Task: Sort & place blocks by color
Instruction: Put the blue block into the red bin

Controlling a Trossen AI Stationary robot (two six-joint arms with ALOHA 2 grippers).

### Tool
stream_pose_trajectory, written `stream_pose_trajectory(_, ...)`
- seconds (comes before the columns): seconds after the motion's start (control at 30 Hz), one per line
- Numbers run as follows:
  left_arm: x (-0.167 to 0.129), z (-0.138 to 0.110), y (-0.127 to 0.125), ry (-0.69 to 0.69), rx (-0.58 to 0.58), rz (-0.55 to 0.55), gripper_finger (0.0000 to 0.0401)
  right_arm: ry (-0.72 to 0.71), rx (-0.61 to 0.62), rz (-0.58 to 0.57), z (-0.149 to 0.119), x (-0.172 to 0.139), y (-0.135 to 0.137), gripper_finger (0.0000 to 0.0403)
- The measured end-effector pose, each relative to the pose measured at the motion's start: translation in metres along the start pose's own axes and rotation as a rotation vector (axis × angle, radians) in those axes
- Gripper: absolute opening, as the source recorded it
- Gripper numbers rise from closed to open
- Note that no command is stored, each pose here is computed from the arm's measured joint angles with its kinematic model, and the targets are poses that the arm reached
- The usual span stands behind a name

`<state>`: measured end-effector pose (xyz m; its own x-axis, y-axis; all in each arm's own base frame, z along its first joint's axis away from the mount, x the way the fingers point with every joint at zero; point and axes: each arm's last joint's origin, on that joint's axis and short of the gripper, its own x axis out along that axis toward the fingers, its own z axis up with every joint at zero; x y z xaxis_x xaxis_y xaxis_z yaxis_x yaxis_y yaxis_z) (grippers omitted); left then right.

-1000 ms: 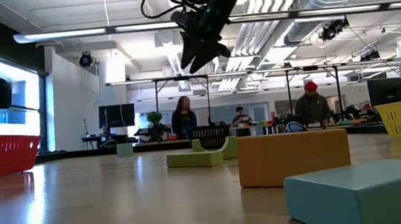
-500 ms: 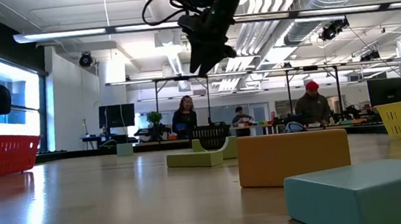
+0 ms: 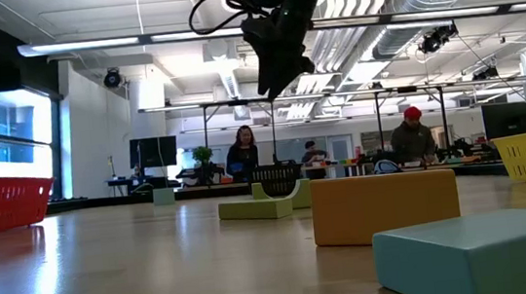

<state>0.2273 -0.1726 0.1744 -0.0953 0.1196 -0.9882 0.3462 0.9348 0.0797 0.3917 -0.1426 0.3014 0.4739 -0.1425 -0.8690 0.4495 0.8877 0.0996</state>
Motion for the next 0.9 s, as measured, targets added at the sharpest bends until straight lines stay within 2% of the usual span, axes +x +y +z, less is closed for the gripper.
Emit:
stream_pose_trajectory(0.23,-0.042,-0.033,0.02,-0.104,-0.13,0.171,0.0094,0.085,-0.057,-0.007,-0.009,-0.002,0.004,0.0145)
stream_pose_trajectory(0.47,-0.079,-0.072,0.04,-0.25,-0.367,0.282,0.0094,0.152,-0.125,0.01,-0.019,-0.002,0.022,0.0145)
stream_pose_trajectory(0.6,-0.09,-0.093,0.051,-0.27,-0.52,0.305,0.0094,0.171,-0.16,0.018,-0.023,-0.003,0.033,0.0145)
stream_pose_trajectory(0.7,-0.083,-0.109,0.058,-0.271,-0.636,0.302,0.0094,0.174,-0.184,-0.008,-0.026,-0.003,0.041,0.0145)
stream_pose_trajectory(0.9,-0.051,-0.138,0.071,-0.228,-0.918,0.274,0.0094,0.204,-0.229,-0.068,-0.033,-0.004,0.054,0.0145)
